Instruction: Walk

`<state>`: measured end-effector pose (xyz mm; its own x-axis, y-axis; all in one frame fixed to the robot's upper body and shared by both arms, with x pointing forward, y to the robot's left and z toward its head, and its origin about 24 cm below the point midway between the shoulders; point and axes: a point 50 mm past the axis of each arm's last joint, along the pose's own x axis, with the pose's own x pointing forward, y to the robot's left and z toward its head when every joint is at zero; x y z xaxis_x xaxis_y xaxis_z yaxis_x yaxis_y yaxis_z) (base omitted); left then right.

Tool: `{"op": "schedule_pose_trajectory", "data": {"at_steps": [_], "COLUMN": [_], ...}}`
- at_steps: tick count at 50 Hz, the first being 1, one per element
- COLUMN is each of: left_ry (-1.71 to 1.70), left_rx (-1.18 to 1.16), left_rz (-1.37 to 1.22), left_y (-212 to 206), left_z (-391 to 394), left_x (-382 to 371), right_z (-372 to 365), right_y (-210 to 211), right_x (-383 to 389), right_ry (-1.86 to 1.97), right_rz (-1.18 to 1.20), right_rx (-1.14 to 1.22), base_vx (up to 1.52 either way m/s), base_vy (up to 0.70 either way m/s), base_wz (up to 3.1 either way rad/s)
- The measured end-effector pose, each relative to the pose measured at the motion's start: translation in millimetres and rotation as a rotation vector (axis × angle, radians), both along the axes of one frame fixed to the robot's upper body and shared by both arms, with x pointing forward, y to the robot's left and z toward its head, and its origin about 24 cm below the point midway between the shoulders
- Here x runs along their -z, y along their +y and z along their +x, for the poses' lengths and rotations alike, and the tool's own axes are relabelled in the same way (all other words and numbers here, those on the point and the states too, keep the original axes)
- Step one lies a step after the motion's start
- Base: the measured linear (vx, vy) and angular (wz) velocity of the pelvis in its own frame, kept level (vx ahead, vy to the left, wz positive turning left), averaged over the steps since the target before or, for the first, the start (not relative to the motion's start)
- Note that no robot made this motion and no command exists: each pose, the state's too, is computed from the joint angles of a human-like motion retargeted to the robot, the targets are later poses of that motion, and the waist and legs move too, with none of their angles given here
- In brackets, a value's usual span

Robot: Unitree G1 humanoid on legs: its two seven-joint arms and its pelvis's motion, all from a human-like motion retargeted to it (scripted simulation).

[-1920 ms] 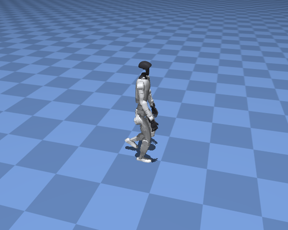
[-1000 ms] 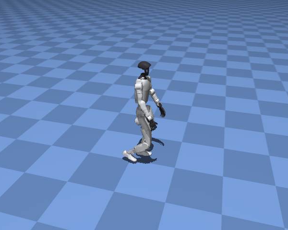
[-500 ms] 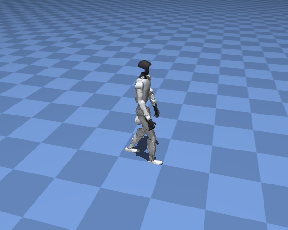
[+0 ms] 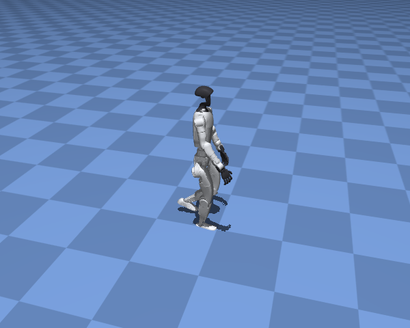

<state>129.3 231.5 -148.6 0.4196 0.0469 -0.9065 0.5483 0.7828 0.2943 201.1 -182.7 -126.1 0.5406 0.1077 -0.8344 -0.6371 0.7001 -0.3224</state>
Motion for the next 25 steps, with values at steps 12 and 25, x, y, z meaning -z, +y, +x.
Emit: {"op": "schedule_pose_trajectory", "data": {"at_steps": [12,25], "left_ry": [-0.045,0.051], "left_rx": [0.055,0.041], "left_rz": [-0.005,-0.022], "left_y": [-6.2,-7.2], "left_z": [22.2,0.6], "left_x": [-6.9,2.5], "right_z": [15.3,5.6], "right_y": [18.2,20.3], "right_x": [-6.7,-0.1], "right_ry": [-0.02,0.031], "right_rz": [0.01,0.006], "right_rx": [-0.09,-0.116], "base_vx": [0.14,0.1], "base_vy": [-0.01,0.04], "base_wz": [-0.23,-0.39]}}
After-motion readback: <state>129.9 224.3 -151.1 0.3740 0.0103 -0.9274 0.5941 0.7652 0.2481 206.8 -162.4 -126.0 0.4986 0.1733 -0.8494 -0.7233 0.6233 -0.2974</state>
